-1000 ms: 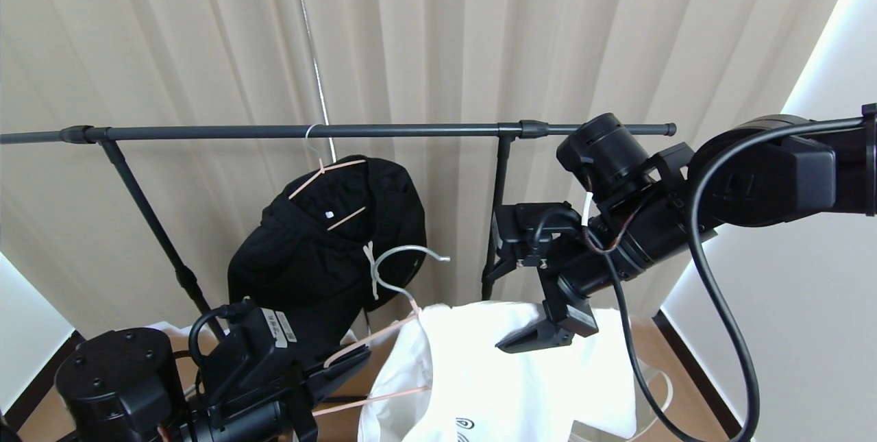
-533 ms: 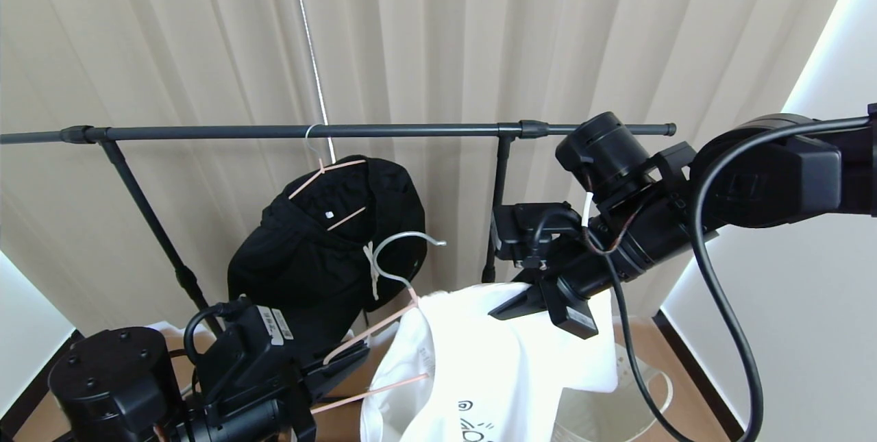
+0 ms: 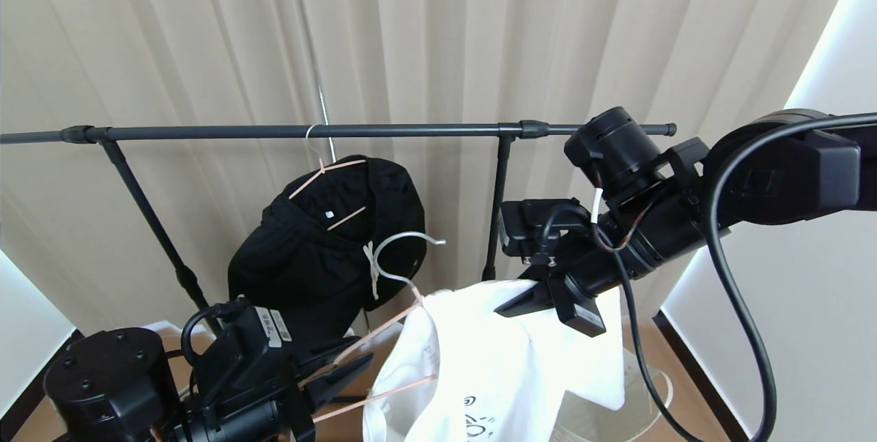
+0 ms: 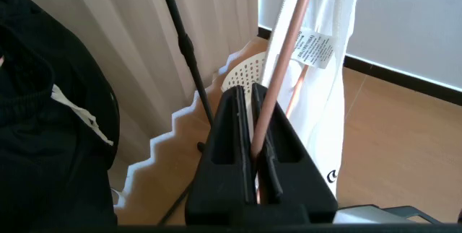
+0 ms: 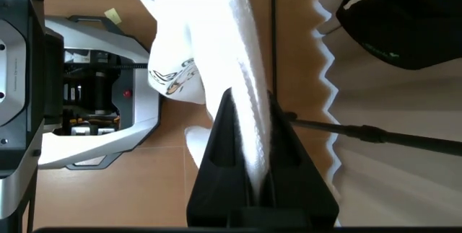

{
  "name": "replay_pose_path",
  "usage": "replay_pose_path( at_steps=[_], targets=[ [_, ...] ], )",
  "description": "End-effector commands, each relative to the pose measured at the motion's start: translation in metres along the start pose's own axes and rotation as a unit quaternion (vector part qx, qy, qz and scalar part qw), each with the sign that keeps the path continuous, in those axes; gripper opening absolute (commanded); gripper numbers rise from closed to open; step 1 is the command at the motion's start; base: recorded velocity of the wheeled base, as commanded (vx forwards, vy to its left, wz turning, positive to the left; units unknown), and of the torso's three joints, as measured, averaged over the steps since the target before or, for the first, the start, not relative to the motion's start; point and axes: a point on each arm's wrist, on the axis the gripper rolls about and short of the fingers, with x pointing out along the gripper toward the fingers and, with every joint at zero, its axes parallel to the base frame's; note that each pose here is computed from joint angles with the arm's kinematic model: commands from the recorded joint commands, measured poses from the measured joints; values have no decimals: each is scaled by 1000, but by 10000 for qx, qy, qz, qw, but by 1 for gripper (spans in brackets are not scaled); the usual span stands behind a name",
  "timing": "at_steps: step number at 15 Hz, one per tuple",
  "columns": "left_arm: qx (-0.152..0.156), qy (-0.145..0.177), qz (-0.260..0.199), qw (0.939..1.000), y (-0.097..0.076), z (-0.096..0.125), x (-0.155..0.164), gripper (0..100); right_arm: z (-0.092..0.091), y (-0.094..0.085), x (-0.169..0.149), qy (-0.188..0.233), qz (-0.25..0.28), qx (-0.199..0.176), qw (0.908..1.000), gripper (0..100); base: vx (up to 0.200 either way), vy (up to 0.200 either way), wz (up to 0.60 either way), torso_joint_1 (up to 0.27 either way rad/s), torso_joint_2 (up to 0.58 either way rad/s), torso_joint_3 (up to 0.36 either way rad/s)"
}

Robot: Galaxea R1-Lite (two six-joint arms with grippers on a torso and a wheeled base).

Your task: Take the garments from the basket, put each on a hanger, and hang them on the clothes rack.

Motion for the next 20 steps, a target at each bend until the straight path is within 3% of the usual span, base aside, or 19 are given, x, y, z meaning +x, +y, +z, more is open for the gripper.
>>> replay_pose_path(
  at_steps=[1, 5, 8, 10, 12, 13, 17, 20],
  targets=[
    [-13, 17, 6, 10000, 0, -1, 0, 100, 2, 6, -10, -63, -47, -48, 10000, 0, 0, 0, 0, 0, 0, 0],
    [-128, -40, 59, 9999, 3, 1, 1, 100, -6, 17, -23, 28, -151, -6, 9999, 0, 0, 0, 0, 0, 0, 0],
    [-770, -457, 418, 9951, 22, 15, 4, 100, -8, 13, -47, 172, -825, 174, 9963, 0, 0, 0, 0, 0, 0, 0],
    [-1327, -903, 738, 9843, 44, 29, 4, 100, -6, 13, -55, 230, -1251, 329, 9913, 0, 0, 0, 0, 0, 0, 0],
    [-1461, -980, 782, 9813, 56, 33, 4, 100, -9, 13, -56, 504, -1956, 477, 9782, 0, 0, 0, 0, 0, 0, 0],
    [-1498, -911, 799, 9813, 58, 34, 5, 100, -10, 13, -56, 509, -2178, 448, 9736, 0, 0, 0, 0, 0, 0, 0],
    [-1882, -144, 1073, 9761, 68, 37, 7, 100, -6, 21, -36, 381, -3607, 254, 9316, 0, 0, 0, 0, 0, 0, 0],
    [-1891, 447, 1388, 9711, 57, 36, 21, 100, 4, 23, -27, 56, -3913, 279, 9198, 0, 0, 0, 0, 0, 0, 0]
  ],
)
